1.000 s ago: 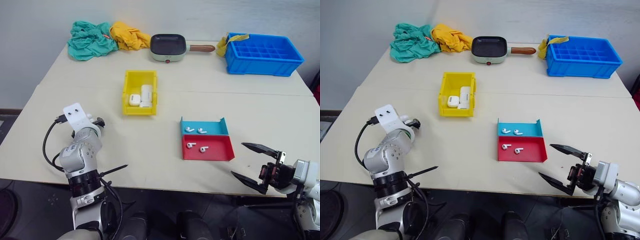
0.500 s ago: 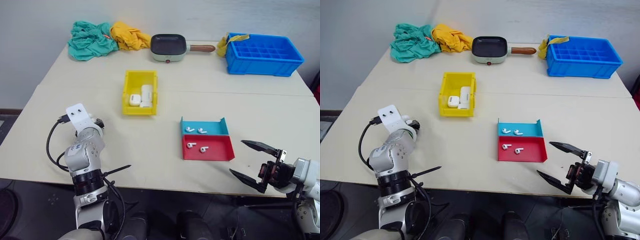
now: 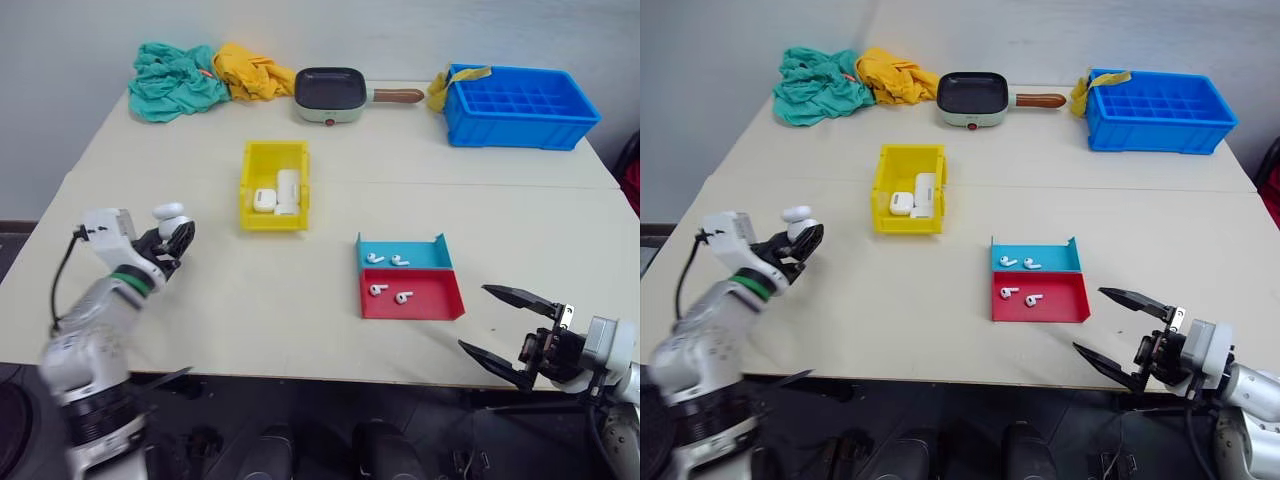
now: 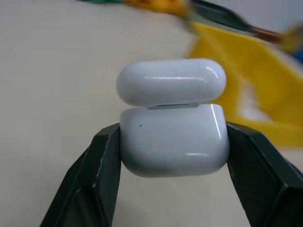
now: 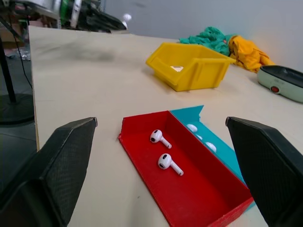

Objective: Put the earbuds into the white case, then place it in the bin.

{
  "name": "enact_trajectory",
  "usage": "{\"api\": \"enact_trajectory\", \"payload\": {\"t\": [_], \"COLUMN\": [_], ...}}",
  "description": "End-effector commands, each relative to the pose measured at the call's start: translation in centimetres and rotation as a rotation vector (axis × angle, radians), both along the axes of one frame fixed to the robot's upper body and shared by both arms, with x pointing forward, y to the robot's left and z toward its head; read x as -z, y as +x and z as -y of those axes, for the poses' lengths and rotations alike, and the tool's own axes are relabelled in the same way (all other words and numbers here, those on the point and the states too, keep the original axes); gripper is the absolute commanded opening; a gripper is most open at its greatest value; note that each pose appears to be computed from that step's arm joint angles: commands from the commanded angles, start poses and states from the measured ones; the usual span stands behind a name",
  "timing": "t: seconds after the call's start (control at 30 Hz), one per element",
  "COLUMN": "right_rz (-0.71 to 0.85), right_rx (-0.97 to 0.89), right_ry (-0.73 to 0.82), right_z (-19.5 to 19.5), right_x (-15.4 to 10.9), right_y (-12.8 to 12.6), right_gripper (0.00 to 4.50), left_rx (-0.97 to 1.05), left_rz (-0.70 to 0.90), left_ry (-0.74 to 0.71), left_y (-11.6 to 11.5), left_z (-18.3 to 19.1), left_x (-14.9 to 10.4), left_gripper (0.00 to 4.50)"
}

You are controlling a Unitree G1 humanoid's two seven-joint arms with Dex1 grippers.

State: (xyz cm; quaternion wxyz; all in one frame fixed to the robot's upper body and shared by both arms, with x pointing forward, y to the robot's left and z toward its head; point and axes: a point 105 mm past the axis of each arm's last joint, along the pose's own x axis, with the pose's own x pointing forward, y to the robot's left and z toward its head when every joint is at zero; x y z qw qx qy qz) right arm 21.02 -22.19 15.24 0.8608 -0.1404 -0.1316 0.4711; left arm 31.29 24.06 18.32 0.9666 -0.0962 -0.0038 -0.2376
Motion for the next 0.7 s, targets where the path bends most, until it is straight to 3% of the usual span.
{"api": "enact_trajectory", "payload": {"t": [0.03, 0.13, 0.3, 0.5, 0.6, 0.7], "right_rz": [-0.003, -0.099, -0.332, -0.512, -0.514, -0.471], "right_rx": [0.032, 0.142, 0.357, 0.478, 0.477, 0.415], "right_ry": [-0.013, -0.059, -0.264, -0.487, -0.477, -0.456], "right_z": [0.4, 1.6, 4.6, 8.2, 8.6, 7.1], "right_x": [-1.6, -1.5, 0.9, 4.4, 3.7, 1.2], "right_y": [-0.5, -0.9, -2.7, -5.7, -5.8, -4.3], "right_gripper": [4.50, 4.50, 4.50, 4.50, 4.50, 4.50], "left_rx": [0.320, 0.599, 0.855, 1.023, 1.034, 1.048], "left_rz": [0.228, 0.420, 0.514, 0.613, 0.647, 0.673], "left_ry": [0.057, 0.030, -0.155, -0.196, -0.227, -0.274], "left_y": [-2.1, -4.2, -5.3, -7.0, -7.1, -7.2], "left_z": [3.4, 7.3, 12.7, 17.8, 19.0, 19.4], "left_x": [-3.4, -4.9, -4.7, -1.5, -0.9, -1.1], "left_gripper": [2.80, 2.80, 2.80, 2.80, 2.80, 2.80]}}
